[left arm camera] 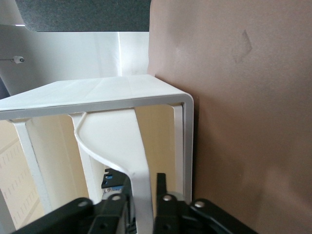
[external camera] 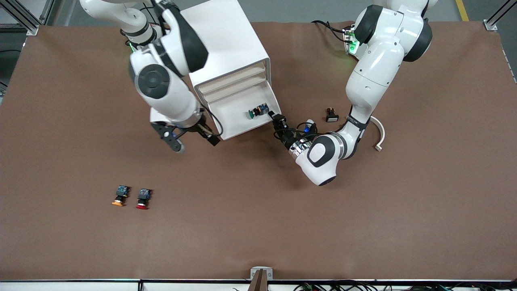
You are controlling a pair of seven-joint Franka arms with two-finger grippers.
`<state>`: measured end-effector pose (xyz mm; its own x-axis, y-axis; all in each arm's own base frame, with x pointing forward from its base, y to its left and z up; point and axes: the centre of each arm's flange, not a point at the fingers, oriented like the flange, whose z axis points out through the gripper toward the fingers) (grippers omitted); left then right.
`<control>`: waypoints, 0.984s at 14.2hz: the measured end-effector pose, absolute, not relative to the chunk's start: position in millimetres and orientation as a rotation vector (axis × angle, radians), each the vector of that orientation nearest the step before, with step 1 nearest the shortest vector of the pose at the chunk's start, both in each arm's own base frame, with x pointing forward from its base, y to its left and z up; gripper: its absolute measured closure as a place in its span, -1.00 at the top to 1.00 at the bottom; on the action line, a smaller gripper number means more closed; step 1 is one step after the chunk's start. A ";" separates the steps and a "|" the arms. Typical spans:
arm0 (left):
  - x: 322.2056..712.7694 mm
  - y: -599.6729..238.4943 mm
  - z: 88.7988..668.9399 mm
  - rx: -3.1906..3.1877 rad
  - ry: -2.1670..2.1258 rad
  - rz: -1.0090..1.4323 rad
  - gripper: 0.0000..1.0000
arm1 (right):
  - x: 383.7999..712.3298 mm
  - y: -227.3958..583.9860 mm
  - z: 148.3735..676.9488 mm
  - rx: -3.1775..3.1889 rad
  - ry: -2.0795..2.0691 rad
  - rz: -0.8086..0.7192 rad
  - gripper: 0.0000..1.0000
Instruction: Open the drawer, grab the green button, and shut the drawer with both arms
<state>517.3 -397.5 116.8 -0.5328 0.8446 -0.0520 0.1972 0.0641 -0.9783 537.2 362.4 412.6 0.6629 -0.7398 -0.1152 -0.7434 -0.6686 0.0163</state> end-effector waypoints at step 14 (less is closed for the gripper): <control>608.6 -342.9 186.5 -2.283 -1.520 1.798 1.00 | 444.5 497.9 302.4 -2.797 1.486 0.087 1.00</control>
<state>608.6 -342.9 186.5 -0.0260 0.5672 -0.8232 0.7176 -0.5627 -0.4104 444.5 497.9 302.4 0.5585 -0.8287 -0.0354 -0.8272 -0.5597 0.0499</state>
